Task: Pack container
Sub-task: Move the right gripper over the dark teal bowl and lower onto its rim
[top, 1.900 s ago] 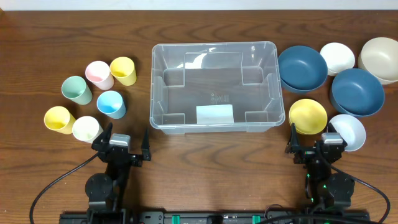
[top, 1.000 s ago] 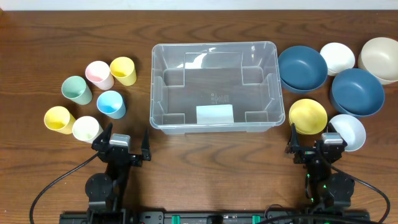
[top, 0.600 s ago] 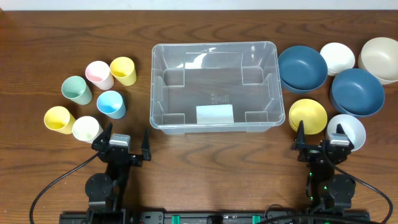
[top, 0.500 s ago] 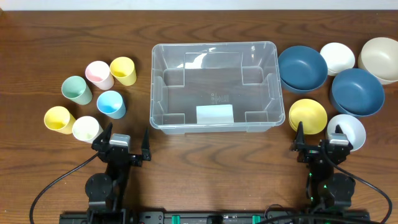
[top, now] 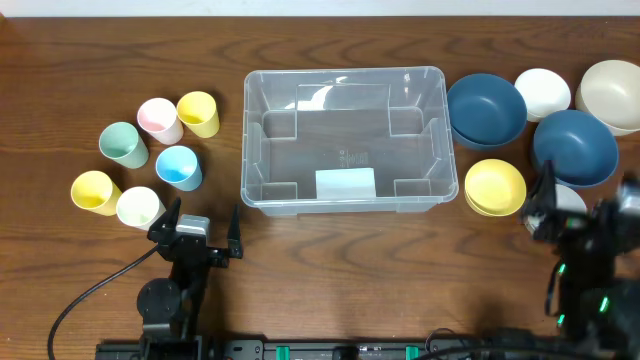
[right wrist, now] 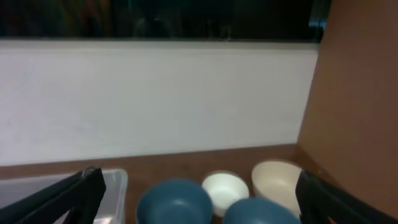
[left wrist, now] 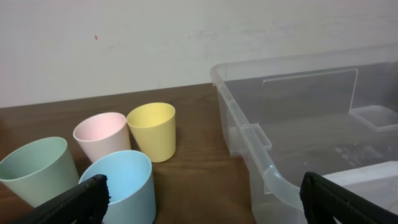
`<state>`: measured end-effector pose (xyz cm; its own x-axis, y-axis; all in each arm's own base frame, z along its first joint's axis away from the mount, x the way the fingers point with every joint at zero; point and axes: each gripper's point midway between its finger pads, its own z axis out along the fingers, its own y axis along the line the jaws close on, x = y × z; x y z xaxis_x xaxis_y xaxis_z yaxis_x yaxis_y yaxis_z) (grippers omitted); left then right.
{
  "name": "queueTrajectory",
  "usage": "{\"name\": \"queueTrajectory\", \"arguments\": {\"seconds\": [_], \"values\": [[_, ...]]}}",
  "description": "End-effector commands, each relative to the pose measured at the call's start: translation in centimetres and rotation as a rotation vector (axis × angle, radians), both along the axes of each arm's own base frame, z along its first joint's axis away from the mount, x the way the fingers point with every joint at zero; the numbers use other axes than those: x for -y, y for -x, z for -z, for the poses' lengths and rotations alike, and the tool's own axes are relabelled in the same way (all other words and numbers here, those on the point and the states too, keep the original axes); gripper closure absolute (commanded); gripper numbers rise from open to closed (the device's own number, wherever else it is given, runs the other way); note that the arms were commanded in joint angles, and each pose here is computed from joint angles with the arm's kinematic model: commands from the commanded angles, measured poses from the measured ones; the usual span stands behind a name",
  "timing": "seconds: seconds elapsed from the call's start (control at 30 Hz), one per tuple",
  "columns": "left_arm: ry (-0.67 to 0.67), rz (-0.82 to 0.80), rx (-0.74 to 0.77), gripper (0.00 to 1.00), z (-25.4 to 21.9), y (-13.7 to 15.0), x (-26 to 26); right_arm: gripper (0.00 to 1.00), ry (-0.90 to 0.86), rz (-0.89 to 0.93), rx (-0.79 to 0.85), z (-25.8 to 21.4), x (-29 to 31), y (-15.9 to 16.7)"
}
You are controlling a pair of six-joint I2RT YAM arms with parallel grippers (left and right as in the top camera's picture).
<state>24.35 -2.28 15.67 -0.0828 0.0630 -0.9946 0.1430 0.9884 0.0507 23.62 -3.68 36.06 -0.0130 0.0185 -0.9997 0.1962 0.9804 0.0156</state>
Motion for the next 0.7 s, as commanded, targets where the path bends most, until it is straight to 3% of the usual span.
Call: {"name": "queueTrajectory", "arguments": {"seconds": [0.0, 0.17, 0.33, 0.57, 0.67], "values": [[-0.004, 0.006, -0.045, 0.02, 1.6, 0.1, 0.1, 0.01, -0.024, 0.04, -0.178, 0.5, 1.2, -3.6], [-0.004, 0.006, -0.044, 0.02, 1.5, 0.1, 0.1, 0.01, -0.071, -0.021, -0.54, 2.7, 0.9, -7.5], [-0.004, 0.006, -0.045, 0.02, 1.6, 0.1, 0.1, 0.01, -0.142, -0.031, -0.825, 6.6, 0.6, -8.5], [-0.004, 0.006, -0.045, 0.02, 1.6, 0.1, 0.1, 0.01, -0.261, -0.126, -1.016, 11.3, -1.6, -8.5], [-0.004, 0.006, -0.045, 0.02, 1.6, 0.1, 0.1, 0.01, -0.372, 0.063, -0.994, 11.8, 0.7, -8.8]]}}
